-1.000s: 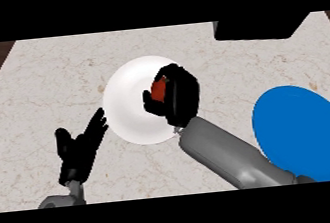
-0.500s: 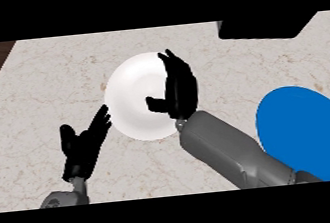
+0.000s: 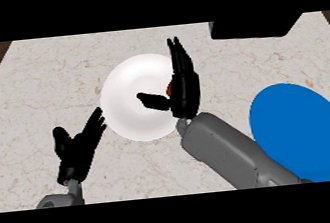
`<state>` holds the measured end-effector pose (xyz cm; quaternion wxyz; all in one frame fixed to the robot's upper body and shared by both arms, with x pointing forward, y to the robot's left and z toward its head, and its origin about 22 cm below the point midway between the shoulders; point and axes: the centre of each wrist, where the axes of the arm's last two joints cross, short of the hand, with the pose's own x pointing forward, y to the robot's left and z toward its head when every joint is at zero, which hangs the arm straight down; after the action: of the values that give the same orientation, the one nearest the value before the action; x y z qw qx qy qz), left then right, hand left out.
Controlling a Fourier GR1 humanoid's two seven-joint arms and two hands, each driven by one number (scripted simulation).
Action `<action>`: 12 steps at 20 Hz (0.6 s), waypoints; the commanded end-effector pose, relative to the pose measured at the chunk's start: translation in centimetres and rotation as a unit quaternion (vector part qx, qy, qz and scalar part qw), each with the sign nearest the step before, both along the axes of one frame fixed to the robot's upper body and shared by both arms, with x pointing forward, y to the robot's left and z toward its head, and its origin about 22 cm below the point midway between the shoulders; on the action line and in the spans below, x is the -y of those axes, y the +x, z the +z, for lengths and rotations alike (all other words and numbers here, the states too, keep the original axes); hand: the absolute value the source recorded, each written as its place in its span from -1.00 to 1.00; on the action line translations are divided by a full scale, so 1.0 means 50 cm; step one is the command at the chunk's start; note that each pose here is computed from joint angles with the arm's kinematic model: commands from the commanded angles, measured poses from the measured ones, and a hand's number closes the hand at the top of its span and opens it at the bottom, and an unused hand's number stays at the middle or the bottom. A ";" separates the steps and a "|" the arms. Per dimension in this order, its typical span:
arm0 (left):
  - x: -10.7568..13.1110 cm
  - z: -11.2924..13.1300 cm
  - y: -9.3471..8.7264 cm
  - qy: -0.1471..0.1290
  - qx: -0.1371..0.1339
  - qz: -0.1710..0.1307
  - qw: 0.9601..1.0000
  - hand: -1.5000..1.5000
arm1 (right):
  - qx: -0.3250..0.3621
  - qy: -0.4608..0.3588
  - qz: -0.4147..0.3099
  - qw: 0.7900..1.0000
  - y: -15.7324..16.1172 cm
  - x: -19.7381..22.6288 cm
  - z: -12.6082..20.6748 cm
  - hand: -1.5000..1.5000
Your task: Pick the bell pepper from the plate and place it in the plate
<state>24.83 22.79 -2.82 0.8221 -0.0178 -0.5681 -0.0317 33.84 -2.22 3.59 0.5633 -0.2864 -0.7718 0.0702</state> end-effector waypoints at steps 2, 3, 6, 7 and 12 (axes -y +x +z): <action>-0.034 0.014 -0.015 -0.005 0.003 0.019 1.000 0.00 | -0.011 0.073 0.053 0.996 -0.035 0.037 -0.019 -1.00; -0.016 -0.006 -0.018 0.005 -0.006 0.017 1.000 0.00 | -0.009 0.081 0.088 0.993 -0.045 0.041 -0.018 -1.00; -0.029 -0.005 -0.020 0.002 -0.009 0.031 0.999 0.00 | -0.028 0.086 0.138 0.986 -0.041 0.112 -0.036 -1.00; -0.002 -0.010 -0.029 0.004 -0.013 0.026 1.000 0.00 | -0.037 0.091 0.146 0.984 -0.031 0.131 -0.051 -1.00; -0.021 -0.009 -0.026 0.003 -0.004 0.040 0.999 0.00 | -0.070 0.072 0.189 0.977 -0.109 0.166 -0.111 -1.00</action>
<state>23.40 23.50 -3.44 0.8280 0.0007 -0.5607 -0.0063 30.68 -9.00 0.06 0.6003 -0.1187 -0.7820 0.1187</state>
